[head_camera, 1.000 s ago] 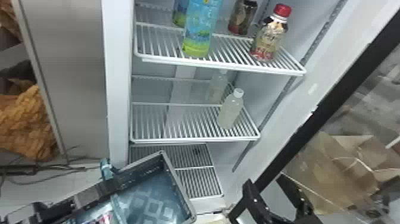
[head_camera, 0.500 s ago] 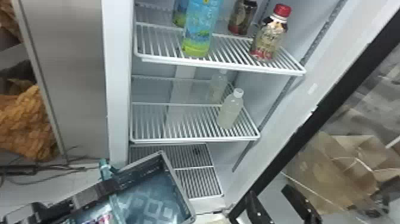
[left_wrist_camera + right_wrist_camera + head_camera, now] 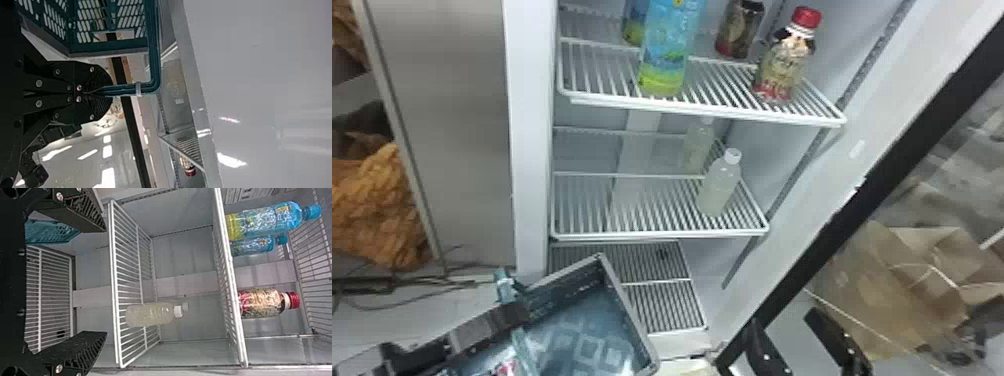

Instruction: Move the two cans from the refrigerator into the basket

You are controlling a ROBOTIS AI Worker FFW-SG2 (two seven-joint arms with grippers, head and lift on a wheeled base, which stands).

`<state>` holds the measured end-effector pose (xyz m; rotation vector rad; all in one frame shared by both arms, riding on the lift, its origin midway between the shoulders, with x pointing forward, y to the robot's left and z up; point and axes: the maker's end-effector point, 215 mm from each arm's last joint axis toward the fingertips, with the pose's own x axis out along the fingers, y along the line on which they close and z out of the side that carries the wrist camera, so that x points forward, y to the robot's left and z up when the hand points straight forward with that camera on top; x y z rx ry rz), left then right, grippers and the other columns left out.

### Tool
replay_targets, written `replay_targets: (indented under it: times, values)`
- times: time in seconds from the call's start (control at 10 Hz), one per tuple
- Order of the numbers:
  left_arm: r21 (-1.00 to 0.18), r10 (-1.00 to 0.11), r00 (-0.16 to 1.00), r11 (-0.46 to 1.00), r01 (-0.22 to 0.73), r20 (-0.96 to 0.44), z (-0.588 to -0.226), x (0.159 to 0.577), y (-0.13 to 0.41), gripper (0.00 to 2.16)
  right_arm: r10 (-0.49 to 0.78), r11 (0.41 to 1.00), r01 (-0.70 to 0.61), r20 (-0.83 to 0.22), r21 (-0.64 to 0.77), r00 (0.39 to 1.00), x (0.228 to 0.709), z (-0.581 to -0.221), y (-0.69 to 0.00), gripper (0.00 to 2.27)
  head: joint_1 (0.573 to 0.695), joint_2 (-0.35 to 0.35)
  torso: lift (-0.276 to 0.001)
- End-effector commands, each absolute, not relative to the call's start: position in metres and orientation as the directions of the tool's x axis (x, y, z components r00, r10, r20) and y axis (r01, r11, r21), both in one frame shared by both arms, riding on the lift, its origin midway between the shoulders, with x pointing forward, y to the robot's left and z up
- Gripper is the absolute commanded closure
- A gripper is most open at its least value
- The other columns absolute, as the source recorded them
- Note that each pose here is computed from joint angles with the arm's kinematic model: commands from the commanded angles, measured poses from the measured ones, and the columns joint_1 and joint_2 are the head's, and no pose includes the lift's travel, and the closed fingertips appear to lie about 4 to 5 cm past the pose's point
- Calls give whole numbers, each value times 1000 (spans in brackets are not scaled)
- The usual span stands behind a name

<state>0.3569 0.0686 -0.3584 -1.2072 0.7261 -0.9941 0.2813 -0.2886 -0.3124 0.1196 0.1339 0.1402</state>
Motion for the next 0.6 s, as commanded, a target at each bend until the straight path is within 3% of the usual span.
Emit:
replay_targets:
  times: [0.0, 0.5]
  values:
    - [-971, -908, 415, 50, 235, 54, -356, 359, 69, 1210, 147, 983, -131, -121, 128, 982, 283, -312, -289, 114, 695, -350, -219]
    - [-969, -905, 421, 51, 241, 57, -355, 362, 71, 1210, 149, 982, -134, -114, 130, 982, 287, -312, -287, 116, 695, -350, -219]
